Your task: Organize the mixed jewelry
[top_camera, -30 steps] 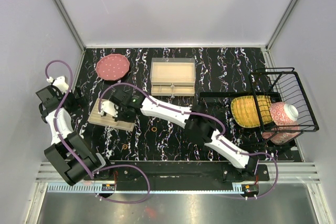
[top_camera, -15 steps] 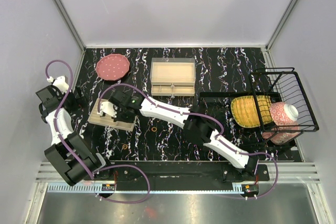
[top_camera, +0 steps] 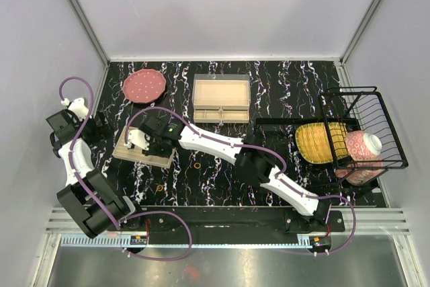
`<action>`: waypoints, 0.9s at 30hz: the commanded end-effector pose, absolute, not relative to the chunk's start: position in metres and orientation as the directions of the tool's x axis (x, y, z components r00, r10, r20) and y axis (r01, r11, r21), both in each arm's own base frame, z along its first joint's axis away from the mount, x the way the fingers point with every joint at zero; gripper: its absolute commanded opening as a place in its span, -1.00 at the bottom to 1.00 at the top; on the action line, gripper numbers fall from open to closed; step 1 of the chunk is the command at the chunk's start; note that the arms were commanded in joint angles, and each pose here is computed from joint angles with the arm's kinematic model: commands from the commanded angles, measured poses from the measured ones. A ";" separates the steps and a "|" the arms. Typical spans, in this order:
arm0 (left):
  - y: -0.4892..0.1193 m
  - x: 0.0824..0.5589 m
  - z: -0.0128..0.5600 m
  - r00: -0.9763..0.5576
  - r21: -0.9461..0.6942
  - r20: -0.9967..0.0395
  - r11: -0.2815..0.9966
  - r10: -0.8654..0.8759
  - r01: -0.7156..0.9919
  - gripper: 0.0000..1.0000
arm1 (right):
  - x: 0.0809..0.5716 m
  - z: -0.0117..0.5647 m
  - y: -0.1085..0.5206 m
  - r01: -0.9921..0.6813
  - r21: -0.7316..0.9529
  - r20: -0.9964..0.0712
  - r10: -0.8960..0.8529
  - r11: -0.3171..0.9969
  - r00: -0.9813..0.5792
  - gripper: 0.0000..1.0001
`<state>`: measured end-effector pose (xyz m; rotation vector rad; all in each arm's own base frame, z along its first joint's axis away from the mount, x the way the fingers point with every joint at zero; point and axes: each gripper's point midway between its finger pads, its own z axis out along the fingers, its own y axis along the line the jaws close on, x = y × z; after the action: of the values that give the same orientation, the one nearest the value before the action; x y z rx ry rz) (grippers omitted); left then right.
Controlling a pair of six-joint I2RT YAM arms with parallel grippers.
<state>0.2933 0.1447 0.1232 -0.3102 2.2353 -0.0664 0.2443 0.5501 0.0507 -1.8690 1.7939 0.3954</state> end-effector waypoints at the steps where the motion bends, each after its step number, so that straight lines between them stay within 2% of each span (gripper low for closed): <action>1: 0.149 0.302 0.152 -0.548 -0.120 -0.814 0.979 -0.191 -0.162 0.98 | 0.244 0.074 0.568 -0.980 -0.196 -0.598 -0.795 0.021 0.102 -0.37; 8: 0.147 0.302 0.154 -0.549 -0.124 -0.814 0.981 -0.188 -0.152 0.98 | 0.248 0.088 0.566 -0.974 -0.222 -0.605 -0.790 0.042 0.104 -0.35; 15: 0.115 0.306 0.178 -0.505 -0.193 -0.848 0.981 -0.161 0.011 0.98 | 0.254 0.135 0.558 -0.959 -0.262 -0.642 -0.761 0.105 0.093 -0.33; 23: 0.085 0.304 0.213 -0.440 -0.280 -0.875 0.952 -0.202 0.121 0.98 | 0.281 0.165 0.518 -0.920 -0.315 -0.630 -0.777 0.231 0.021 -0.33; 27: 0.074 0.303 0.227 -0.419 -0.292 -0.886 0.942 -0.201 0.166 0.98 | 0.295 0.165 0.483 -0.913 -0.289 -0.618 -0.784 0.289 -0.053 -0.33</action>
<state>0.2991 0.0896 0.1858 -0.1214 2.0669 -0.3461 0.2677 0.5155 0.1210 -1.6849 1.8244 0.2580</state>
